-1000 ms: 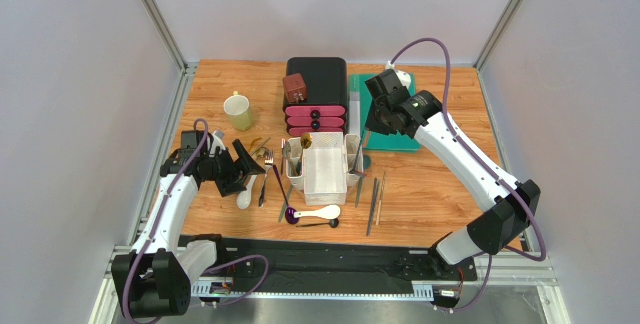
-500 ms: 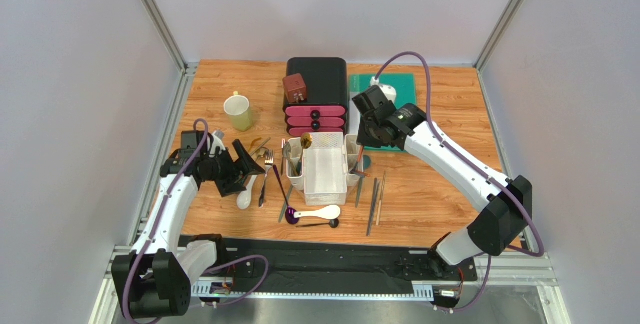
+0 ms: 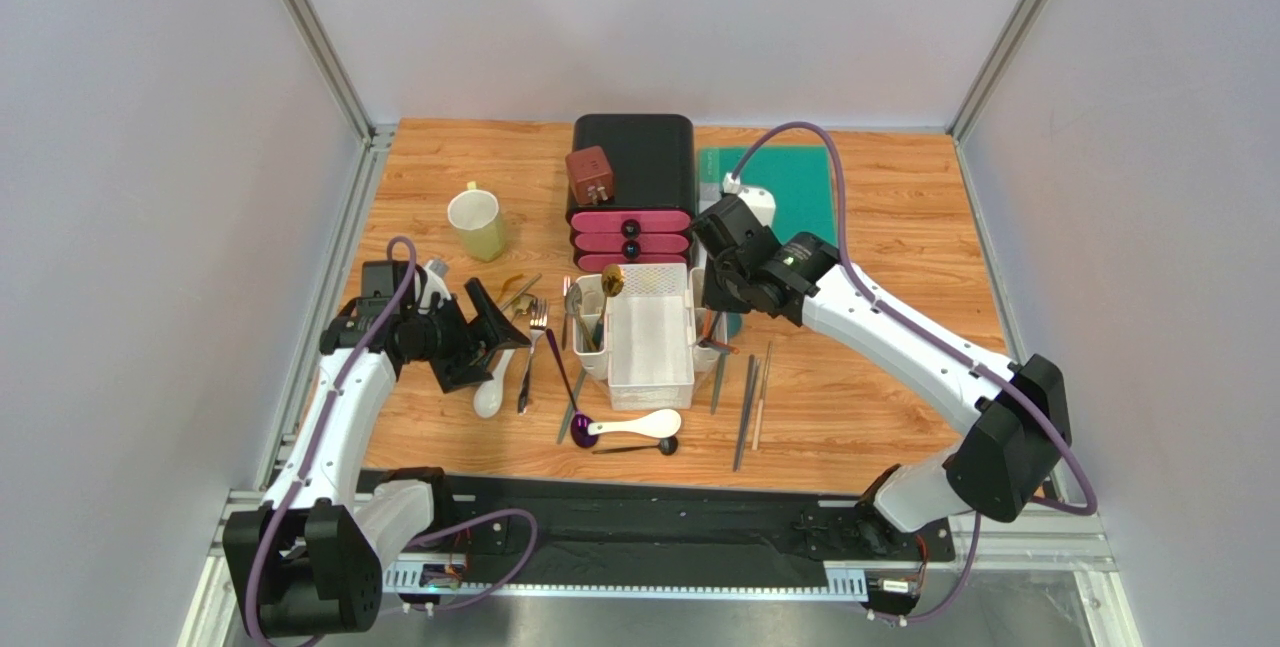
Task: Sort the eating utensils into containers
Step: Place the chopstick in the storage box.
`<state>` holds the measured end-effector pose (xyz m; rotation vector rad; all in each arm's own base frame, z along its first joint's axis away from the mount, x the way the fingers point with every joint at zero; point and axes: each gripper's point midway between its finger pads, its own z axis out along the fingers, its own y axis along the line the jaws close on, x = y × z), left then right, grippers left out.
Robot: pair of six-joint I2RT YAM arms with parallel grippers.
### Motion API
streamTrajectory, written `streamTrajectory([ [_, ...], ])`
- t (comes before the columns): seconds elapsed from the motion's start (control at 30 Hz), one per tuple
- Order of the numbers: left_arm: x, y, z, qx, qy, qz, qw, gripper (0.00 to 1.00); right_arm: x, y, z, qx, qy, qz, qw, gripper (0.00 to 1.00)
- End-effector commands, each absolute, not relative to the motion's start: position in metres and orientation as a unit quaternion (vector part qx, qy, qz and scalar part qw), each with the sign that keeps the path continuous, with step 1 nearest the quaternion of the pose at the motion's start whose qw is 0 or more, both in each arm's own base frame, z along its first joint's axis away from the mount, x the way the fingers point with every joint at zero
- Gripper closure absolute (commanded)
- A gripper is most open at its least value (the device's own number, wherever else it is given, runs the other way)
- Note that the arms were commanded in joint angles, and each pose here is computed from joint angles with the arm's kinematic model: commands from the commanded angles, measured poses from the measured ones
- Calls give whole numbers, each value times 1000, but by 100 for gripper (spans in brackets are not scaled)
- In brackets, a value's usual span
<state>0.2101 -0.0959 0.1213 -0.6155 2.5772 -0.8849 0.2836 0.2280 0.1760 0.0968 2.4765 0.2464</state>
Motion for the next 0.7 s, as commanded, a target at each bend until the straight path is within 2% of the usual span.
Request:
streamTrajectory([
  [0.0,217,-94,133,-202,905,-315,201,4,288,228,190,46,929,106,351,73],
  [0.3,218,-94,135,-200,905,-315,204,4,288,227,191,45,929,103,353,66],
  [0.67,218,-94,133,-201,905,-315,203,4,289,228,178,34,933,94,345,65],
])
